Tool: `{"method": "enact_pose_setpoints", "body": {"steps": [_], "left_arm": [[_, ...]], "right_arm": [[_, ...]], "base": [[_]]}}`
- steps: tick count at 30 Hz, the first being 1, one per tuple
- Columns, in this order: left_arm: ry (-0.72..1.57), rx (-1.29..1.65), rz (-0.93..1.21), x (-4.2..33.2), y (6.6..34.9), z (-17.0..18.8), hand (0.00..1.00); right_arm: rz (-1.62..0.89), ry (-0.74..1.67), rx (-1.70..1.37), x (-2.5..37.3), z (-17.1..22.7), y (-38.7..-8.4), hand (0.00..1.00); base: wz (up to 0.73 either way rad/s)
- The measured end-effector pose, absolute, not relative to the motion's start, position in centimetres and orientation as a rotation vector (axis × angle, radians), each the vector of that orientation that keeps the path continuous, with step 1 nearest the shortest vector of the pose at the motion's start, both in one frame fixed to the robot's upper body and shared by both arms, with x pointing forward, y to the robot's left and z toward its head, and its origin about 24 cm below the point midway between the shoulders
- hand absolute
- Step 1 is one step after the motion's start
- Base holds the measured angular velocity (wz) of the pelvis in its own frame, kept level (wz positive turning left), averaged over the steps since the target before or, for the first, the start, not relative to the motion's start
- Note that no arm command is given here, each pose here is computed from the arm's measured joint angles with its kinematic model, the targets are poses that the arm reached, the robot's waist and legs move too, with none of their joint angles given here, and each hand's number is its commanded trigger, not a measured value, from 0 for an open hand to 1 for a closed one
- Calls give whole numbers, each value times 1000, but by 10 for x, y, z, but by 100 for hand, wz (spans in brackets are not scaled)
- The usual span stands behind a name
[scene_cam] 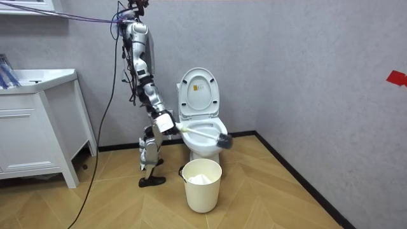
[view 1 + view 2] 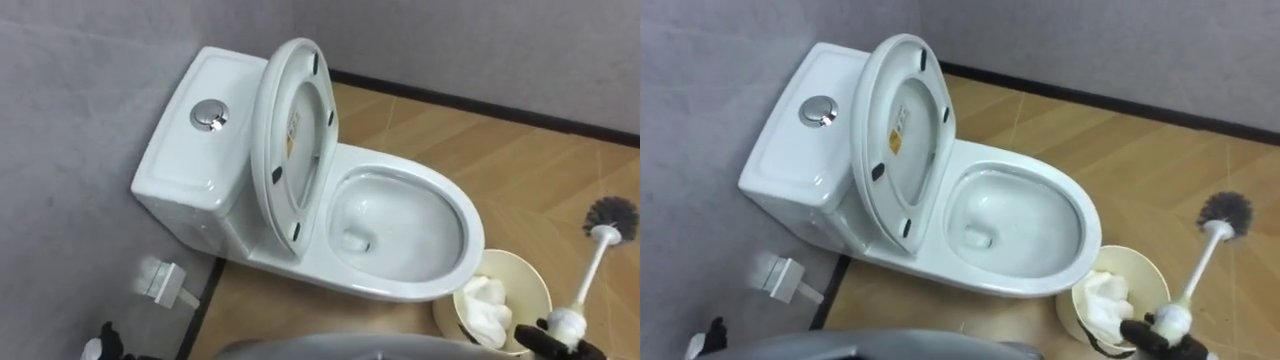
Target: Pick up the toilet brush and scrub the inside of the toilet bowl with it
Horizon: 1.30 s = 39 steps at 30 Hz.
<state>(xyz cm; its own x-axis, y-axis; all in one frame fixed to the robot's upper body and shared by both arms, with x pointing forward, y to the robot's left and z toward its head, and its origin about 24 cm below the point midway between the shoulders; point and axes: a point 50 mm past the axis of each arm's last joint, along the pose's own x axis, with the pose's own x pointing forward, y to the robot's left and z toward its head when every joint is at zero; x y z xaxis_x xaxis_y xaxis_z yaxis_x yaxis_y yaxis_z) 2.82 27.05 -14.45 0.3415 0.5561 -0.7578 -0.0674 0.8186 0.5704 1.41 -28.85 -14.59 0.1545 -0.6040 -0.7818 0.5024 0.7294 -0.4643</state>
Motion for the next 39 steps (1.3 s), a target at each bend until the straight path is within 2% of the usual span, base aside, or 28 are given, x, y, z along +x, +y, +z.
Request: {"method": "enact_pose_setpoints", "body": {"steps": [5,6,7,8,19,39], "left_arm": [[1190,470,386,27,268,-147,0],[1209,473,367,26,267,-148,0],[1215,476,360,25,266,-149,0],[1223,482,342,25,265,-149,0],[1268,518,287,22,265,-151,0],[1365,544,233,5,257,-156,0]], "right_arm": [[-690,1246,-191,8,-151,-281,100],[-654,1259,-224,8,-151,-280,65],[-638,1264,-239,8,-151,-280,65],[-604,1270,-270,9,-151,-279,0],[-395,1232,-356,44,-154,-268,0],[-339,1458,-347,-1,-163,-262,0]], "base": [[-23],[-9],[-6],[0],[0],[0]]}}
